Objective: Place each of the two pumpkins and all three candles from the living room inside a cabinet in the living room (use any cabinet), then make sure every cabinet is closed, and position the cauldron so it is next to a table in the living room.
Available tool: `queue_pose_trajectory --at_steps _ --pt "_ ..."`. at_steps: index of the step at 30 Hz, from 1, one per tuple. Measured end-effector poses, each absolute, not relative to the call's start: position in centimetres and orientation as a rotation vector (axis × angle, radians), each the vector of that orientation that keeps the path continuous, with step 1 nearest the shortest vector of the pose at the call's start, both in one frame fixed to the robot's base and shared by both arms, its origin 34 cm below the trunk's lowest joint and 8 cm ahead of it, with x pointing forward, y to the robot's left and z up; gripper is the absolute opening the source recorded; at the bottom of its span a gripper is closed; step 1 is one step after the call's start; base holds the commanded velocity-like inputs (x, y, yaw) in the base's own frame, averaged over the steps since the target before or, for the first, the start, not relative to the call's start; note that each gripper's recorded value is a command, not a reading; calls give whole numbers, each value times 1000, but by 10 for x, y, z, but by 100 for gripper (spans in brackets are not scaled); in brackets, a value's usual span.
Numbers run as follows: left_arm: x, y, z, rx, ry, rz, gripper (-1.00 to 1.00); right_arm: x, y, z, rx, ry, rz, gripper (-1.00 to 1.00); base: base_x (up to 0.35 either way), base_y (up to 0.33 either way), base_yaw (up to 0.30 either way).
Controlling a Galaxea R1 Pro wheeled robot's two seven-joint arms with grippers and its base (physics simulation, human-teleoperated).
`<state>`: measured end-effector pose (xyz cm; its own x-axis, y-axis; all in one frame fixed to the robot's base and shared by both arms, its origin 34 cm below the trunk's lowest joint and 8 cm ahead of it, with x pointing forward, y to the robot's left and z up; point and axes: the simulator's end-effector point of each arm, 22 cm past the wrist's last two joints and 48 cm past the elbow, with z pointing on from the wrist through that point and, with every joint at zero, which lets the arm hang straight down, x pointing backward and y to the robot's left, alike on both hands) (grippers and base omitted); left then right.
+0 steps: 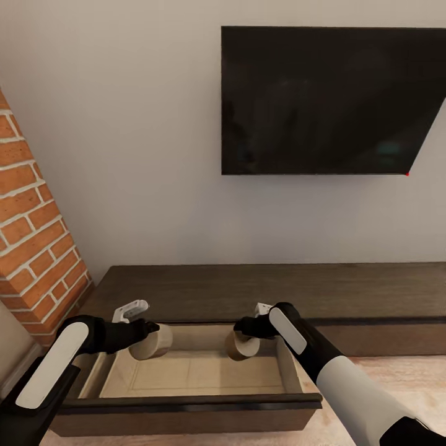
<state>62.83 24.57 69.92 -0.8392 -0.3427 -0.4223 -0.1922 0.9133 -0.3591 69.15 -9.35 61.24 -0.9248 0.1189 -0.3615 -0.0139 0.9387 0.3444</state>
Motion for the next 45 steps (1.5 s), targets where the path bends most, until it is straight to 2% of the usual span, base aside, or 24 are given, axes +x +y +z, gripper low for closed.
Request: queue_pose_trajectory --at_steps 7,24,45 --pt "628 249 699 -385 2583 -407 -100 692 -92 613 82 2710 495 -100 0 208 -2" --pt "634 250 698 -400 2586 -406 -100 686 -64 617 50 2713 527 -100 0 4 0" --pt "636 262 669 -461 2664 -372 -100 691 -70 622 58 2704 455 -100 0 0 0"
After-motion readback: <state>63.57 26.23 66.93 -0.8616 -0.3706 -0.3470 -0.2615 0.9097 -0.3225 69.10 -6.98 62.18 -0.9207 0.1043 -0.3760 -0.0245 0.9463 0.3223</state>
